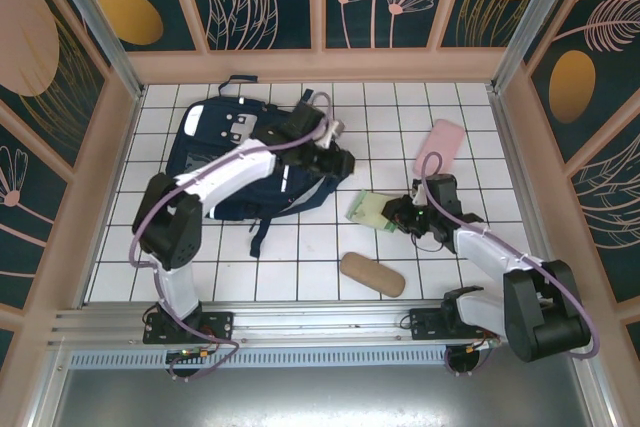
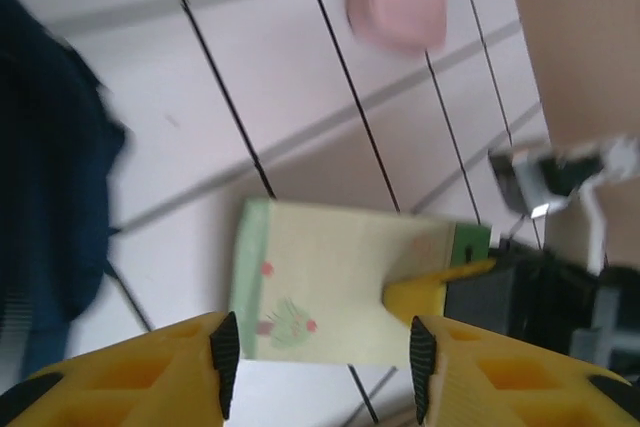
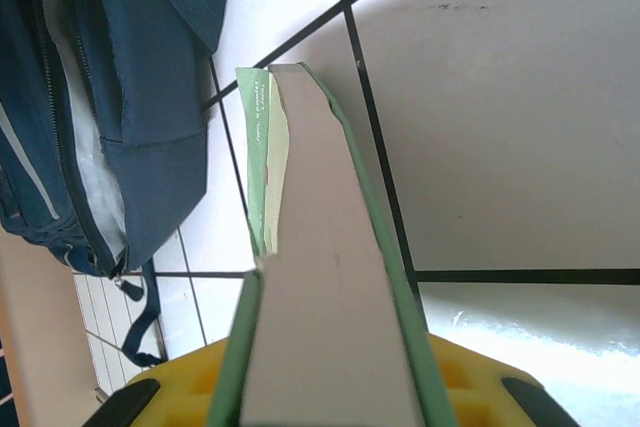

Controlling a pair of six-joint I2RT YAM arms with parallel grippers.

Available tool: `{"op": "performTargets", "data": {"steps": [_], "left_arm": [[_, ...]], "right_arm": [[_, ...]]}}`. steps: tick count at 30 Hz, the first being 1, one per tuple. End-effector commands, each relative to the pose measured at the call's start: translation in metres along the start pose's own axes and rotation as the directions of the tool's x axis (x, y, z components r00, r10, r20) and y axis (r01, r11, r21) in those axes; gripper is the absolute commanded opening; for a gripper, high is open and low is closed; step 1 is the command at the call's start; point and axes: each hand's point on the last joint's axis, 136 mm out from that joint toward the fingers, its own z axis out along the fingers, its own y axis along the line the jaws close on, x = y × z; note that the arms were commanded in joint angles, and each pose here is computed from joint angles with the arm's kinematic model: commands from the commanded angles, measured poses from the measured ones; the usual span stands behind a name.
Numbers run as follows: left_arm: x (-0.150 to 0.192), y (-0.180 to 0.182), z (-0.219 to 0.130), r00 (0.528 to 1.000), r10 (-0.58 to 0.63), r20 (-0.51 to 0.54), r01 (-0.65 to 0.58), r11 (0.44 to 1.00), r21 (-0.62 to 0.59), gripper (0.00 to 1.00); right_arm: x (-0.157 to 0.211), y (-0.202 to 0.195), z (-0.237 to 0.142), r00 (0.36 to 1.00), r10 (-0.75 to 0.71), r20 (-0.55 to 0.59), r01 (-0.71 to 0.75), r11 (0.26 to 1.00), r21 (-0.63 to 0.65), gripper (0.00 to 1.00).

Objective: Pack books, pencil case, and school supplies into a backpack

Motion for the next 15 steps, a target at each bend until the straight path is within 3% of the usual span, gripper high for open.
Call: {"op": "performTargets", "data": {"steps": [1,8,15], "left_arm": [[-0.015,0.062,-0.024,0.997,-0.059,0.043,0.066,0.976,-0.206,0.53],[-0.036,0.145,-0.040,0.972,-0.171,0.161,0.219,0.906,-0.362,0.56],[-0.033,0.154,-0.001,0.967,-0.236,0.093,0.253,0.930,-0.267,0.55]], "right_arm": [[0.002,-0.012,0.003,1.000,-0.015,-0.017,0.017,0.997,0.073,0.00],[0.004,-0.002,0.007,0.999,-0.031,-0.028,0.032,0.999,0.038,0.00],[0.008,-0.004,0.014,0.998,-0.032,-0.057,0.034,0.999,0.028,0.00]]}}
